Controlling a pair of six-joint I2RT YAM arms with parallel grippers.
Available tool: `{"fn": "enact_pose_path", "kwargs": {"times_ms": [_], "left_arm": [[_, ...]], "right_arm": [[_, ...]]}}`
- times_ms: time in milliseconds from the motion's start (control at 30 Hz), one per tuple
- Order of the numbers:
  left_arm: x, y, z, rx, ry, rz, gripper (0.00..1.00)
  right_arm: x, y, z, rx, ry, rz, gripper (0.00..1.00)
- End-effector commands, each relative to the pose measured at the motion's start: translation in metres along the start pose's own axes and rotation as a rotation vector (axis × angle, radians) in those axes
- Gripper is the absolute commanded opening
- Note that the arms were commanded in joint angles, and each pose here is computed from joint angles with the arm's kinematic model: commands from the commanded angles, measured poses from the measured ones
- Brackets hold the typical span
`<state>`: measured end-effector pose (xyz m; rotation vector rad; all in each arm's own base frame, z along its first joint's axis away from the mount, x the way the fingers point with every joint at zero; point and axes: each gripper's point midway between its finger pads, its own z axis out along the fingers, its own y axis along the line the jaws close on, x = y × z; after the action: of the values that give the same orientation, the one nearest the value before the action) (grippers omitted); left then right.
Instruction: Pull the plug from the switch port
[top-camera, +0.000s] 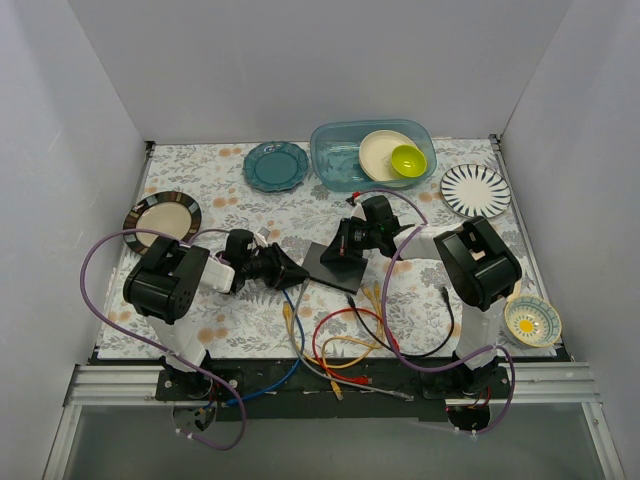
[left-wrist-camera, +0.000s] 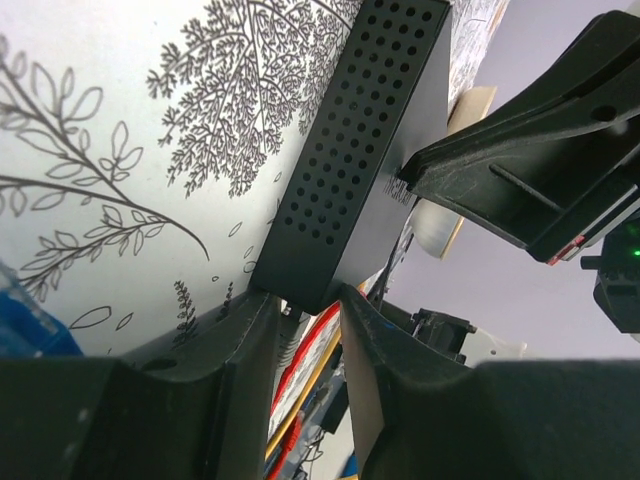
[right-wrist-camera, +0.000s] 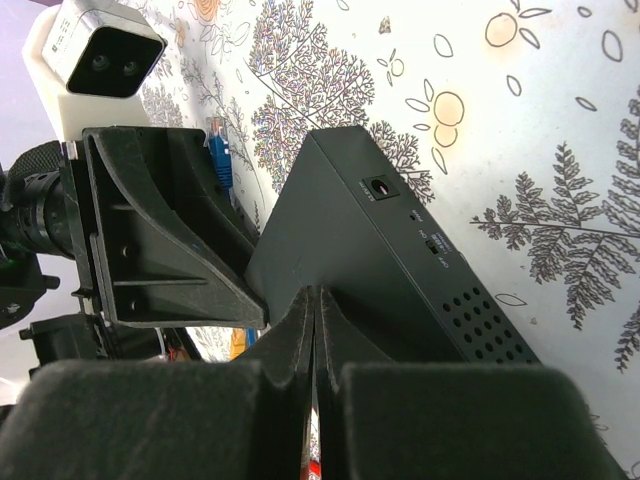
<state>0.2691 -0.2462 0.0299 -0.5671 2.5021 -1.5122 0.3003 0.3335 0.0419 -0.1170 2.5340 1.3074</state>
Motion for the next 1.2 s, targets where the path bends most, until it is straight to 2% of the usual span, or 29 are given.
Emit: {"fn": "enact_pose_path", "kwargs": {"times_ms": [0, 233, 367, 733, 800, 833, 867, 967, 1167], "left_arm": [[0.023, 0.019, 0.0, -0.031, 0.078, 0.032, 0.3], [0.032, 0.03, -0.003, -0.046, 0.121, 0.094, 0.3], [0.032, 0.036, -0.003, -0.065, 0.113, 0.066, 0.29], [0.025, 0.035, 0.001, -0.086, 0.099, 0.046, 0.06], [0.026, 0.035, 0.001, -0.087, 0.104, 0.046, 0.08], [0.026, 0.034, 0.001, -0.082, 0.107, 0.049, 0.11], [0.028, 0.036, 0.0, -0.086, 0.115, 0.048, 0.19], [0.034, 0.039, -0.002, -0.087, 0.141, 0.057, 0.25], [0.039, 0.05, -0.007, -0.146, 0.159, 0.067, 0.25]], "right_arm": [[0.048, -0.074, 0.003, 0.253, 0.106, 0.084, 0.01], [0.048, -0.075, 0.004, 0.255, 0.106, 0.087, 0.01], [0.047, -0.074, 0.004, 0.254, 0.105, 0.086, 0.01], [0.046, -0.073, 0.003, 0.258, 0.104, 0.081, 0.01], [0.048, -0.074, 0.003, 0.262, 0.106, 0.081, 0.01], [0.048, -0.074, 0.003, 0.261, 0.107, 0.081, 0.01], [0.048, -0.074, 0.003, 0.261, 0.107, 0.08, 0.01], [0.047, -0.073, 0.003, 0.258, 0.107, 0.079, 0.01], [0.046, -0.073, 0.003, 0.259, 0.105, 0.078, 0.01]]}}
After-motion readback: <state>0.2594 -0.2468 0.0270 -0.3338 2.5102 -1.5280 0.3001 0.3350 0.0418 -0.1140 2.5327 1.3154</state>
